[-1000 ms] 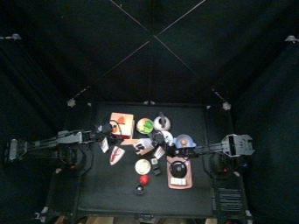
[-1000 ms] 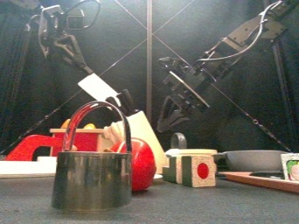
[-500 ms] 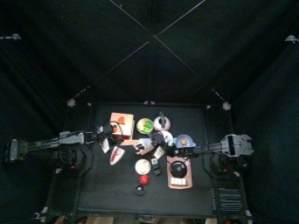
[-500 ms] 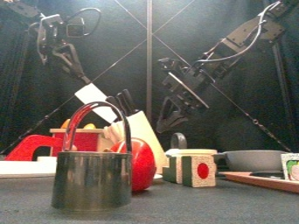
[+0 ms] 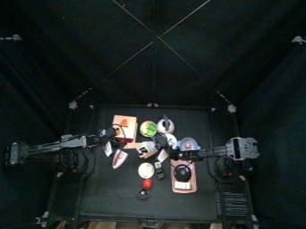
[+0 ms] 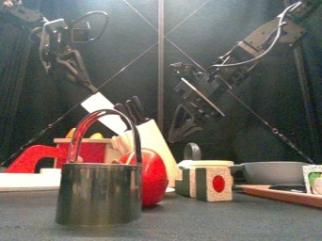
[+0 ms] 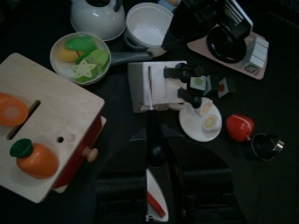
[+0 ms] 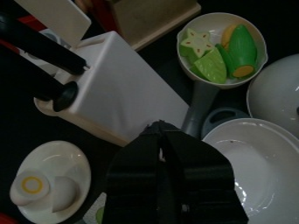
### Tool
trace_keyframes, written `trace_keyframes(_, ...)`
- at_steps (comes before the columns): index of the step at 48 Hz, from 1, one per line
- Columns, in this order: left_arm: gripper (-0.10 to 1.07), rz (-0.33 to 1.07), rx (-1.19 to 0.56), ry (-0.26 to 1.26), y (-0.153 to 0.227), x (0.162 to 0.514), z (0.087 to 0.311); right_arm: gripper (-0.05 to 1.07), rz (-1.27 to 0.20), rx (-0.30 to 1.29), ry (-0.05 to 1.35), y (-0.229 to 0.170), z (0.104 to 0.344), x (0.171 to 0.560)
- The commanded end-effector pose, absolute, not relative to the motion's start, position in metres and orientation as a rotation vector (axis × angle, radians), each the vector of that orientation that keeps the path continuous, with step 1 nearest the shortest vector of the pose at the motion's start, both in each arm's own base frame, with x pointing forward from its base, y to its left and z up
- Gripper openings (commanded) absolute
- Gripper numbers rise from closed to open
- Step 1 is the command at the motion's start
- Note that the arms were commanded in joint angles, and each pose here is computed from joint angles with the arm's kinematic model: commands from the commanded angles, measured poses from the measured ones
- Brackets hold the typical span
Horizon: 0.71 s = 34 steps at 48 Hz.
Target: Put cleaver back in knife holder
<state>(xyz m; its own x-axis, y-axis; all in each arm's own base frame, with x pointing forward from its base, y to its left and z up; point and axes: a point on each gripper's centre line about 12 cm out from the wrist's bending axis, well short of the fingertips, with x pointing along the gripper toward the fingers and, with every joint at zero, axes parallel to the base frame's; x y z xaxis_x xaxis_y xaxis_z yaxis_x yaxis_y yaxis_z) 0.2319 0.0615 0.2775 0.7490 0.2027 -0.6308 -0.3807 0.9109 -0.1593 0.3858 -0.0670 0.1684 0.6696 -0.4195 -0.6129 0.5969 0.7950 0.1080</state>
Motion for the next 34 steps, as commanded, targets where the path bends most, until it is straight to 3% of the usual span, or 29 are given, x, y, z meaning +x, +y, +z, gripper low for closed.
trace_keyframes(1,0.38,0.321,-0.285,0.642,0.062,0.236,0.280,0.37,-0.577,0.321,0.562,-0.069,0.184,0.391)
trace_keyframes(34,0.38,0.317,-0.276,0.622,0.065,0.248,0.283,0.37,-0.579,0.312,0.561,-0.073,0.181,0.403)
